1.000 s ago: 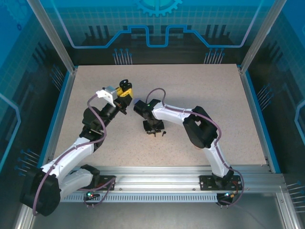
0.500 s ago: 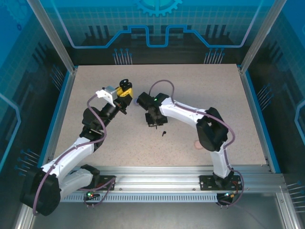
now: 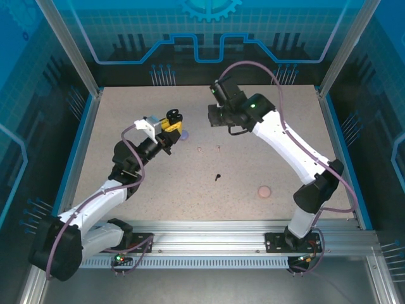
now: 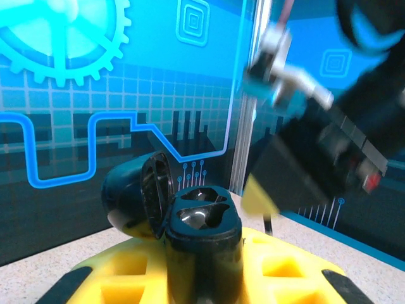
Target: Insert wireless bluetooth earbuds into charging case
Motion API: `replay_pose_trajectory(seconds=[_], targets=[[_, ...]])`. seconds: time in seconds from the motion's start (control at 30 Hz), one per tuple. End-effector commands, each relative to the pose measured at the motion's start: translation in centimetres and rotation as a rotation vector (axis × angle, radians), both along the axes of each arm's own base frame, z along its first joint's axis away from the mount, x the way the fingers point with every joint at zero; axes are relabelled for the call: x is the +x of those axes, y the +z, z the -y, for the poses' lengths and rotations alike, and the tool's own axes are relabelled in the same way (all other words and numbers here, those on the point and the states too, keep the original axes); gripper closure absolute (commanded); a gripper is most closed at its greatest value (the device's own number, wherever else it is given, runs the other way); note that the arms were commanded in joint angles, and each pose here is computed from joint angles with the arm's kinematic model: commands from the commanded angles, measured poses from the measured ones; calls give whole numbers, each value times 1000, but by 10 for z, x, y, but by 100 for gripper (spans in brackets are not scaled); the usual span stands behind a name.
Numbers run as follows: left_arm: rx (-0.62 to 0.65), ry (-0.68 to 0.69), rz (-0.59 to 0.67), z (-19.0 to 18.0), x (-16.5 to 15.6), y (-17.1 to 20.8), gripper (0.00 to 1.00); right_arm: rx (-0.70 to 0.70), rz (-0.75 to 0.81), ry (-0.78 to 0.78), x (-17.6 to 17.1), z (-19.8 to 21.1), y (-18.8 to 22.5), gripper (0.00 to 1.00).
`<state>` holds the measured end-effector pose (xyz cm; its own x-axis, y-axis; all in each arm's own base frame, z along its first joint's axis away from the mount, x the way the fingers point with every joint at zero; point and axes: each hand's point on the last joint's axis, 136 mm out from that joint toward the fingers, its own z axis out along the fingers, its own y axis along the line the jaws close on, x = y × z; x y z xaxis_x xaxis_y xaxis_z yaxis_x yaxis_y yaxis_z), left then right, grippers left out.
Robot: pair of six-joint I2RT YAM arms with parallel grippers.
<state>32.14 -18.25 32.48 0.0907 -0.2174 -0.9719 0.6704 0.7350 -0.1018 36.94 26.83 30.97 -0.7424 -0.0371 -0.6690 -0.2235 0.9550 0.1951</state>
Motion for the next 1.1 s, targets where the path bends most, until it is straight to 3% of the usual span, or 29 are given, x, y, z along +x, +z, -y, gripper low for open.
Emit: replay_pose_trajectory(seconds=[0.0, 0.3, 0.57, 1.07], targets=[[5, -51, 113, 9, -7, 30, 100, 37, 152, 99, -3, -5, 58, 82], [52, -135, 143, 32, -5, 37, 100, 139, 378, 357, -26, -42, 125, 82], [99, -199, 183, 57, -9, 43, 100, 143, 477, 506, -51, -63, 133, 82], [108, -213, 184, 62, -10, 44, 100, 94, 507, 569, -67, -64, 121, 84]])
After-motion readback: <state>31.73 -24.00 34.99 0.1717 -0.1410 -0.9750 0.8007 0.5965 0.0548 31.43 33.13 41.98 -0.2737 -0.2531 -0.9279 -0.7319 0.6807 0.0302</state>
